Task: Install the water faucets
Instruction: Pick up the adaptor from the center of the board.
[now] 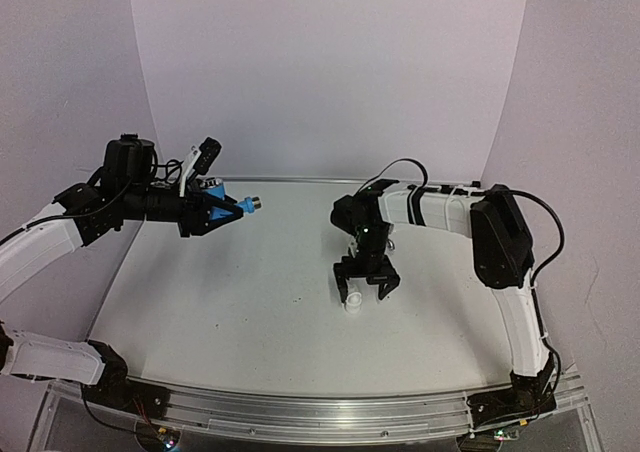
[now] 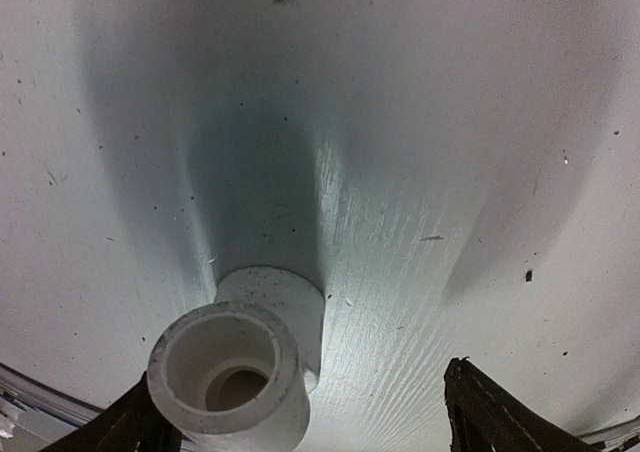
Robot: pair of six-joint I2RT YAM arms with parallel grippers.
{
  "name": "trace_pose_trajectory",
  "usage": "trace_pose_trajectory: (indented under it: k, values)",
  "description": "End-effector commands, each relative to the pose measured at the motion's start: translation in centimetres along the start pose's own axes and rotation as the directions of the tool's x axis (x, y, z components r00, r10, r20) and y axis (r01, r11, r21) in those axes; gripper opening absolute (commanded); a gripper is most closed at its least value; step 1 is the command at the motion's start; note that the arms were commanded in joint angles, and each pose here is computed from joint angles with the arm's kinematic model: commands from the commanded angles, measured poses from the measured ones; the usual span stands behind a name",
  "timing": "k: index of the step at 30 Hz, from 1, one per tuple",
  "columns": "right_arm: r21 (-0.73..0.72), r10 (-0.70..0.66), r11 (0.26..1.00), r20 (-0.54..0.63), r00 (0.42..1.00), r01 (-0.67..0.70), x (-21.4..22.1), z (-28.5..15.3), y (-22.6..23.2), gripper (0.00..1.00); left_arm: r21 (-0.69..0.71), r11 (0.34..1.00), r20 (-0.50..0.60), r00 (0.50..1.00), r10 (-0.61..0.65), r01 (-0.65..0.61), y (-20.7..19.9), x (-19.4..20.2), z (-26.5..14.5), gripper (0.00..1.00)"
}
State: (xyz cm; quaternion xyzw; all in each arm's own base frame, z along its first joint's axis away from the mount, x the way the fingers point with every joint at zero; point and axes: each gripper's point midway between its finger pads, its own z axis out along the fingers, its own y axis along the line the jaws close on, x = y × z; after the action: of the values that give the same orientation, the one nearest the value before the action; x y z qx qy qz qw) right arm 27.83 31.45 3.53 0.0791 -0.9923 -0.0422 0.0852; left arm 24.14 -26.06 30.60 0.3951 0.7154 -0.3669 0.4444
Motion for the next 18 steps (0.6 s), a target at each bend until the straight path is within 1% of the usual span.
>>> trace_pose_trajectory:
  k: [1, 4, 7, 11, 18]
  values:
    - [0.050, 0.002, 0.999, 0.002, 1.000, -0.002, -0.3, -0.5, 0.0, 0.86, 0.016, 0.999, 0.053, 0.997, 0.048, -0.049, -0.8, -1.6, -1.0, 0.00]
    - [0.054, -0.008, 0.999, -0.011, 1.000, 0.009, 0.0, 0.2, 0.5, 0.80, 0.019, 0.999, 0.054, 0.997, 0.049, -0.050, -0.9, -1.6, -1.0, 0.00]
    - [0.077, -0.018, 0.997, 0.003, 1.000, 0.017, -0.3, 0.5, 0.7, 0.71, 0.023, 0.998, 0.057, 0.997, 0.051, -0.052, -1.0, -1.7, -1.1, 0.00]
    - [0.092, -0.024, 0.996, 0.013, 1.000, 0.022, -0.4, 0.5, 0.5, 0.55, 0.023, 0.998, 0.055, 0.997, 0.050, -0.051, -0.9, -1.6, -1.0, 0.00]
    - [0.076, -0.037, 0.996, 0.012, 0.999, 0.036, -0.6, 1.0, 1.0, 0.52, 0.032, 0.998, 0.050, 0.998, 0.043, -0.045, -1.0, -1.5, -0.8, 0.00]
